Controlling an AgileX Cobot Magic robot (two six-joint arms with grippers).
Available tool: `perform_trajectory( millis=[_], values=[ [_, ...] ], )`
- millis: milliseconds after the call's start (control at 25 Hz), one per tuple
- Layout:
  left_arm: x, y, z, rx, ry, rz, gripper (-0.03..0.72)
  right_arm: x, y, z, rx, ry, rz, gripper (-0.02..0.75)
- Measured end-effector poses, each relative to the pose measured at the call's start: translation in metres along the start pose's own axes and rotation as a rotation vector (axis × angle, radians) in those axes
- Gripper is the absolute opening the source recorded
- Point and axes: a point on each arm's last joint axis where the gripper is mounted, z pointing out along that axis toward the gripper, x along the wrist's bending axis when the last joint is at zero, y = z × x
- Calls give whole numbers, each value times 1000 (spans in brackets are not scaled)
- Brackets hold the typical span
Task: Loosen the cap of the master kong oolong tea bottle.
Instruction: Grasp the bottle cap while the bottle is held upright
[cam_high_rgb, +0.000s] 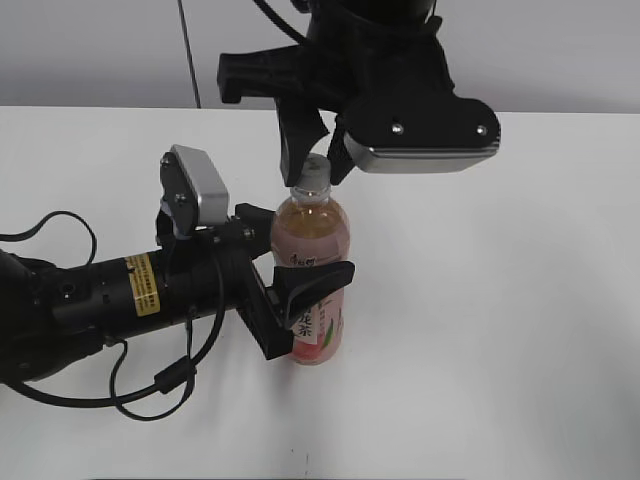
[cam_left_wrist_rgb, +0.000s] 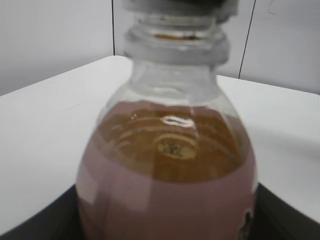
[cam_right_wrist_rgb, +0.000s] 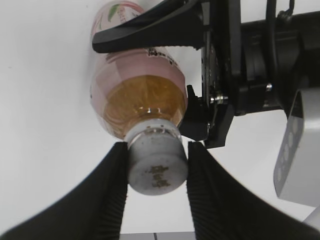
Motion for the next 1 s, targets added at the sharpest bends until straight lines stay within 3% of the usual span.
perform_trajectory(
  millis=[520,800,1000],
  values=[
    [0,0,0,0,0,0,447,0,0,-2,6,1,-54,273],
    [0,0,0,0,0,0,447,0,0,-3,9,7,-165,273],
    [0,0,0,0,0,0,447,0,1,-3,9,9,-121,273]
  ],
)
